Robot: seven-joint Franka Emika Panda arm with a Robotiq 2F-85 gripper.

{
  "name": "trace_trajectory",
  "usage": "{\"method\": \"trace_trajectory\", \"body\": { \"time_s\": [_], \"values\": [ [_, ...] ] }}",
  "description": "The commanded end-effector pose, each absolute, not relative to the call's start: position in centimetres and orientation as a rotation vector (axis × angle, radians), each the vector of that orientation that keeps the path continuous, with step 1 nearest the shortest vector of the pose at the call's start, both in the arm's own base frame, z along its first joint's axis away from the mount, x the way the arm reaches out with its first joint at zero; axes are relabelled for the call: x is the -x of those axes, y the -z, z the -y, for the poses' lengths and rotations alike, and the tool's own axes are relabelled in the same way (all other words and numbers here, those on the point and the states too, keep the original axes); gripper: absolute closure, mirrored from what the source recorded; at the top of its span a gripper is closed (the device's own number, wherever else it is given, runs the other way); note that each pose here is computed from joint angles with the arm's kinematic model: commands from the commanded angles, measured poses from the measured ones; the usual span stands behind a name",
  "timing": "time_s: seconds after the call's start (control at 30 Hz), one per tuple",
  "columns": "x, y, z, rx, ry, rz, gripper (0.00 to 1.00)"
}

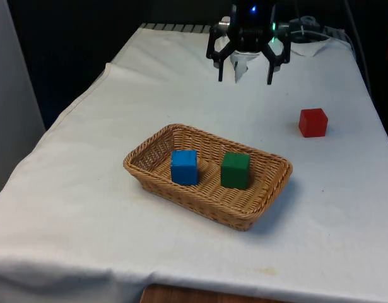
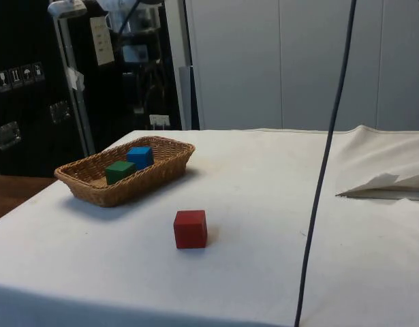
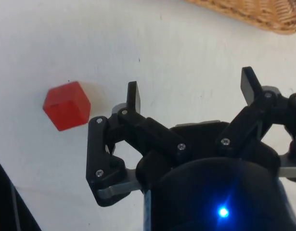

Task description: Pick up exactly two blocks and place them into the basket.

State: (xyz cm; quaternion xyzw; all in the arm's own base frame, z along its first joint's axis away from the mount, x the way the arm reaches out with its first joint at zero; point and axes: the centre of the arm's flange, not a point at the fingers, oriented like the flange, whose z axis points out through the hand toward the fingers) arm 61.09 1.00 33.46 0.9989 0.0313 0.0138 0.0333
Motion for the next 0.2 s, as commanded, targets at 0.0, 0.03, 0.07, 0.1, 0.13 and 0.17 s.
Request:
{"method": "trace_trajectory", "body": {
  "time_s": [0.0, 0.03, 0.07, 0.1, 0.13, 0.17],
  "values": [
    [-60.7, -33.5, -1.0, -3.068, -0.060, -0.100, 0.00],
    [-60.4, -33.5, -1.0, -3.070, -0.061, -0.103, 0.00],
    [-60.0, -33.5, -1.0, -3.072, -0.060, -0.105, 0.00],
    [-59.7, -33.5, -0.9, -3.073, -0.058, -0.105, 0.00],
    [-59.5, -33.5, -0.9, -3.074, -0.059, -0.108, 0.00],
    [-59.6, -33.4, -0.9, -3.079, -0.043, -0.104, 0.00]
  ]
}}
